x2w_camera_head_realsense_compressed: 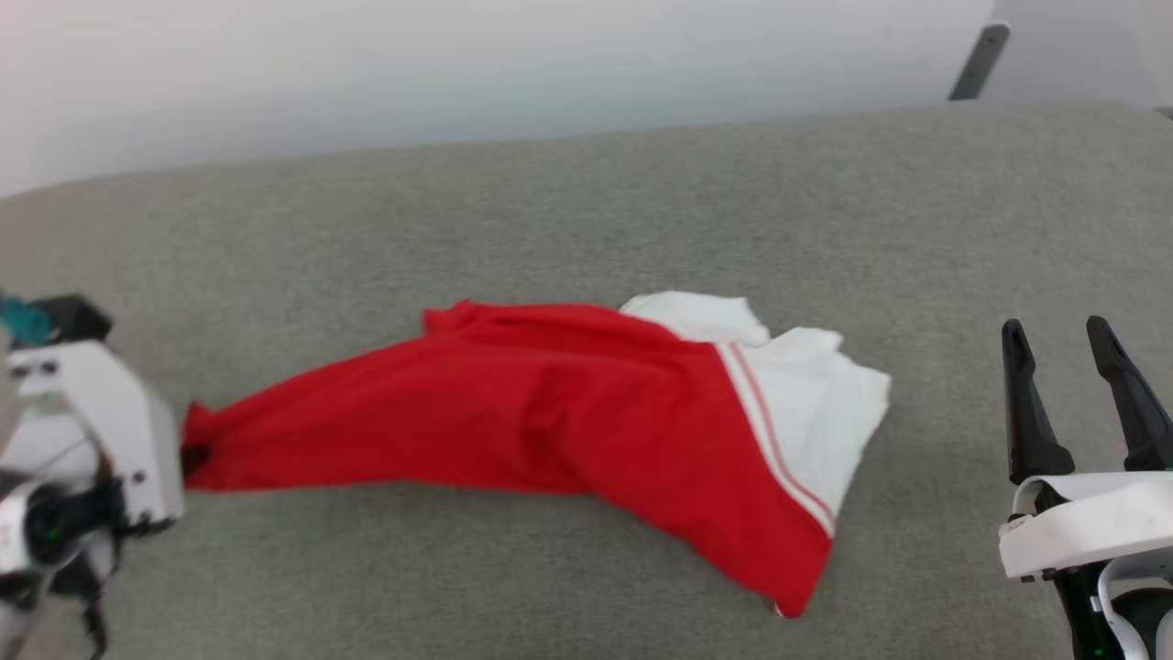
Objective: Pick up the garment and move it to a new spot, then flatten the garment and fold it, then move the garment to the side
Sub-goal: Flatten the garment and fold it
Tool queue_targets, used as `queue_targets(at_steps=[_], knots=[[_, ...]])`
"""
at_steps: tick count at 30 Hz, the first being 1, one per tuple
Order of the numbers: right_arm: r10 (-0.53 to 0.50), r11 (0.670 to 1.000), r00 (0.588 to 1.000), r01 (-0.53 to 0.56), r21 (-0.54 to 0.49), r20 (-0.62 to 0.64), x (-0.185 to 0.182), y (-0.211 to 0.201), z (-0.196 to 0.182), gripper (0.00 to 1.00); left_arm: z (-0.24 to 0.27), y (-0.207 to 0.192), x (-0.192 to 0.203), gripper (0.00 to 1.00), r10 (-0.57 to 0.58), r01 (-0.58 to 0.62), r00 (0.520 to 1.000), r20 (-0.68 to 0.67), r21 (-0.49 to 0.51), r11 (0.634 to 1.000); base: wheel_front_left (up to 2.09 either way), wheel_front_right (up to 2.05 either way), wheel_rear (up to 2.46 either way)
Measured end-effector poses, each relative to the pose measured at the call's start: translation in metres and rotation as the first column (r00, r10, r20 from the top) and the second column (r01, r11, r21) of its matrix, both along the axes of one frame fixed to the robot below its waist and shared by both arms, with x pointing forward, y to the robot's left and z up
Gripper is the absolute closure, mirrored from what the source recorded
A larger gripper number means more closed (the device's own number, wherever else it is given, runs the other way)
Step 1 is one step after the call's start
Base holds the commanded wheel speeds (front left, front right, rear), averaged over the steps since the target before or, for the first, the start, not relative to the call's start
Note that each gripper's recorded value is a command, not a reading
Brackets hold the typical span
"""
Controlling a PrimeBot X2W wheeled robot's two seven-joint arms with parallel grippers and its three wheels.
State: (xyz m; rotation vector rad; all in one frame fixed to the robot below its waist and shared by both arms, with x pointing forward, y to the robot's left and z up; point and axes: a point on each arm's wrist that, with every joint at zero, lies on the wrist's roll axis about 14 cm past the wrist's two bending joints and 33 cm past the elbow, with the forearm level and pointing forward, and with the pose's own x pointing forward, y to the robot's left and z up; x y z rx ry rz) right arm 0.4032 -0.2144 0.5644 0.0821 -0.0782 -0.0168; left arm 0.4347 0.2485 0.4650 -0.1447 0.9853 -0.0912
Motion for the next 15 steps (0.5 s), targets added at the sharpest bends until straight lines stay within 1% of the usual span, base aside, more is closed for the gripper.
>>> queue_targets(at_steps=[3, 6, 11, 12, 13, 14, 15], knots=[[0.021, 1.0, 1.0, -0.021, 0.002, 0.011, 0.002, 0.007, 0.004, 0.0, 0.0, 0.019, -0.021, 1.0, 0.06, -0.06, 0.998, -0.011, 0.012, 0.998, 0.0, 0.0, 0.0], [0.033, 0.999, 0.999, -0.033, 0.003, 0.018, 0.002, 0.011, 0.007, 0.0, -0.01, 0.023, -0.043, 1.0, 0.09, -0.09, 0.995, -0.046, 0.004, 0.996, 0.0, 0.0, 0.0], [0.032, 0.999, 0.999, -0.032, 0.002, 0.014, -0.001, 0.011, 0.007, 0.0, -0.04, 0.009, -0.074, 1.0, 0.101, -0.109, 0.984, -0.149, -0.048, 0.993, 0.0, 0.0, 0.0], [0.029, 1.0, 1.0, -0.029, 0.003, 0.01, -0.003, 0.01, 0.006, 0.0, -0.045, 0.007, -0.077, 0.89, 0.098, -0.107, 0.982, -0.164, -0.05, 0.993, 0.0, 0.0, 0.0], [0.027, 1.0, 1.0, -0.027, 0.004, 0.007, -0.004, 0.009, 0.005, 0.0, -0.049, 0.005, -0.079, 0.56, 0.096, -0.106, 0.981, -0.171, -0.054, 0.993, 0.0, 0.0, 0.0], [0.023, 1.0, 1.0, -0.023, 0.004, 0.008, -0.005, 0.008, 0.006, 0.0, -0.051, 0.002, -0.079, 0.19, 0.089, -0.1, 0.98, -0.177, -0.058, 0.993, 0.0, 0.0, 0.0], [0.019, 1.0, 1.0, -0.02, 0.003, 0.009, -0.006, 0.006, 0.006, 0.0, -0.053, -0.001, -0.079, 0.0, 0.077, -0.089, 0.98, -0.184, -0.059, 0.994, 0.0, 0.0, 0.0]])
